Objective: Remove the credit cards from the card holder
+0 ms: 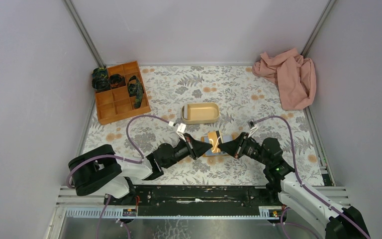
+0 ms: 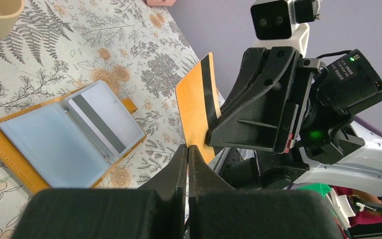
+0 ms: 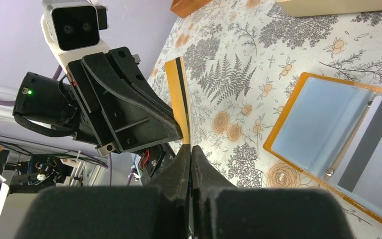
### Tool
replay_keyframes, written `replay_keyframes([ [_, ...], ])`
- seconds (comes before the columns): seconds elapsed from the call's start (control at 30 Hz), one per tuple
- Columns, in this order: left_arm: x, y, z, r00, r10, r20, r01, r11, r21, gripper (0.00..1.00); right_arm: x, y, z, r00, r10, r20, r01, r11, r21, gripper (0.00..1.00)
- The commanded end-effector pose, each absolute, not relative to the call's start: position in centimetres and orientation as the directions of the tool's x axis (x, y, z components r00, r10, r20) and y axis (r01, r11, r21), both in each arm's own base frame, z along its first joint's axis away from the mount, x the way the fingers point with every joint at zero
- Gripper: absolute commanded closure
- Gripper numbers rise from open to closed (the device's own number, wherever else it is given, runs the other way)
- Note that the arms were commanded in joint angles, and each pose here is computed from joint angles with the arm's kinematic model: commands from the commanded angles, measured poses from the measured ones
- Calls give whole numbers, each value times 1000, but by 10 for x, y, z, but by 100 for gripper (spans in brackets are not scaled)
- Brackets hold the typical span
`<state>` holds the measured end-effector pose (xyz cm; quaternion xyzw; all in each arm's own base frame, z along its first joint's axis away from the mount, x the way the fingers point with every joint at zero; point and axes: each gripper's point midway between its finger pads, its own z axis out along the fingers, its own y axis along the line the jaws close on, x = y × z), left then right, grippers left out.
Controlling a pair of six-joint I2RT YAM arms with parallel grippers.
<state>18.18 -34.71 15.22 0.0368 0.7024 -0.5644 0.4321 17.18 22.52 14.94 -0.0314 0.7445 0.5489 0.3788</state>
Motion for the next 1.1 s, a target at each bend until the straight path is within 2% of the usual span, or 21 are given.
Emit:
replay_keyframes([
  [0.0, 184, -347, 179, -577, -478, -662, 583, 326, -744, 100, 166, 232, 166, -705, 358, -613, -516, 334, 789, 100],
  [0.07, 184, -347, 182, -574, -482, -662, 586, 322, -743, 100, 166, 233, 166, -710, 352, -610, -517, 327, 791, 99],
  [0.2, 187, -350, 180, -585, -459, -668, 569, 355, -742, 100, 170, 230, 161, -706, 368, -605, -494, 358, 793, 65],
  [0.27, 194, -350, 175, -591, -437, -678, 539, 412, -735, 100, 175, 225, 157, -690, 384, -614, -476, 397, 784, 57],
  [0.4, 214, -343, 164, -604, -345, -719, 443, 604, -662, 100, 190, 206, 147, -631, 413, -656, -418, 531, 737, 55],
  [0.57, 247, -314, 170, -633, -273, -725, 334, 748, -574, 100, 202, 179, 139, -551, 427, -717, -353, 659, 664, 55],
  [0.83, 323, -248, 186, -693, -193, -694, 179, 887, -426, 100, 214, 140, 115, -494, 331, -804, -235, 840, 489, 56],
  [1.07, 364, -235, 161, -758, -95, -645, 120, 952, -282, 100, 214, 140, 104, -512, 321, -797, -223, 846, 485, 56],
])
